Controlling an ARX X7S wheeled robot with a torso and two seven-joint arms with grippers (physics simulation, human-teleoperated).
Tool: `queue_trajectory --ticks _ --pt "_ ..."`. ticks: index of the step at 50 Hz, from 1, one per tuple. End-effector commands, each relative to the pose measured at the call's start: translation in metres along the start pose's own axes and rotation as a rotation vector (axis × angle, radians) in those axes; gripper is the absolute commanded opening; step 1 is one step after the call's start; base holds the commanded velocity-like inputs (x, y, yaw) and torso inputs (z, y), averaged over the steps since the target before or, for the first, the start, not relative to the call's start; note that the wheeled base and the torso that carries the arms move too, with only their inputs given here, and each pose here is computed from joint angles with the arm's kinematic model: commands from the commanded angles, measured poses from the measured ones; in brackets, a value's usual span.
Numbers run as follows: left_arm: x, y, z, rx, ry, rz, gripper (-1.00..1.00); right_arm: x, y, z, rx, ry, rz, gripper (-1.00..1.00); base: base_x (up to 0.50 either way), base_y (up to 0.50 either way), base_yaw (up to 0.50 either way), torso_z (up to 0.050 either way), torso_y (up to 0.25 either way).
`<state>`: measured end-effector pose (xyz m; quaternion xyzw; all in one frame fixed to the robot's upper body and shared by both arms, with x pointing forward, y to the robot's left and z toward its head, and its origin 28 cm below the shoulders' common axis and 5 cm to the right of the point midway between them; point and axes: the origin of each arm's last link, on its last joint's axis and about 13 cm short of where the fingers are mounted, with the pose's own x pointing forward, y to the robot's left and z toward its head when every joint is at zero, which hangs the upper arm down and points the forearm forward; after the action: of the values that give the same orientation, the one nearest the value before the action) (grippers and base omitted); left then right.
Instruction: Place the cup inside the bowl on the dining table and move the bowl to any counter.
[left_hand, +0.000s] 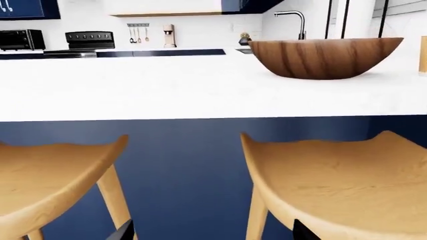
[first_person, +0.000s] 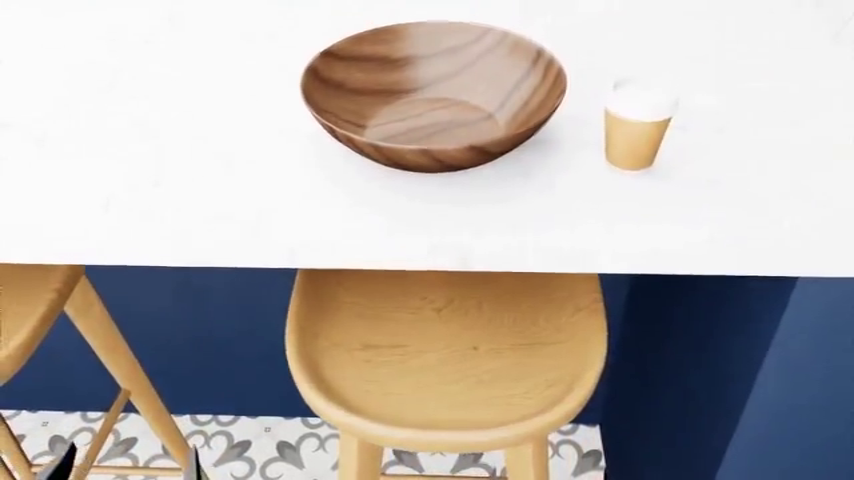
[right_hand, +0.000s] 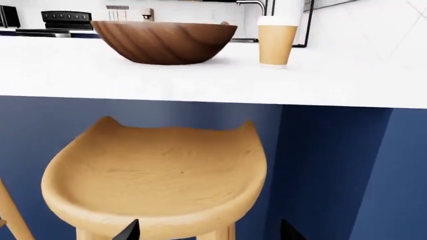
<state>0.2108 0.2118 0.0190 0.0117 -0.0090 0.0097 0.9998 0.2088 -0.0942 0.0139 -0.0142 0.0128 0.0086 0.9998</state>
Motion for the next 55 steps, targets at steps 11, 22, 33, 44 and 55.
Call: queue_trajectory --ticks 11,22,33,44,55 --pt "0.001 0.003 0.002 0.009 -0.024 0.016 1.0 0.0 0.0 0.001 -0.004 -0.005 -0.005 1.0 0.0 0.0 0.0 0.05 0.0" --pt "0.0 -0.002 0.003 0.029 -0.034 0.005 1.0 0.0 0.0 0.001 -0.002 -0.008 -0.006 1.0 0.0 0.0 0.0 0.05 0.0" --pt "-0.001 -0.002 0.003 0.033 -0.026 -0.002 1.0 0.0 0.0 0.001 0.0 -0.008 -0.006 1.0 0.0 0.0 0.0 0.018 0.0" --pt "-0.002 -0.001 0.005 0.015 -0.021 0.007 1.0 0.0 0.0 0.0 0.002 -0.008 -0.003 1.0 0.0 0.0 0.0 0.0 0.0" --pt "-0.002 0.0 0.005 0.013 -0.019 0.006 1.0 0.0 0.0 0.0 0.002 -0.006 0.0 1.0 0.0 0.0 0.0 0.0 0.0"
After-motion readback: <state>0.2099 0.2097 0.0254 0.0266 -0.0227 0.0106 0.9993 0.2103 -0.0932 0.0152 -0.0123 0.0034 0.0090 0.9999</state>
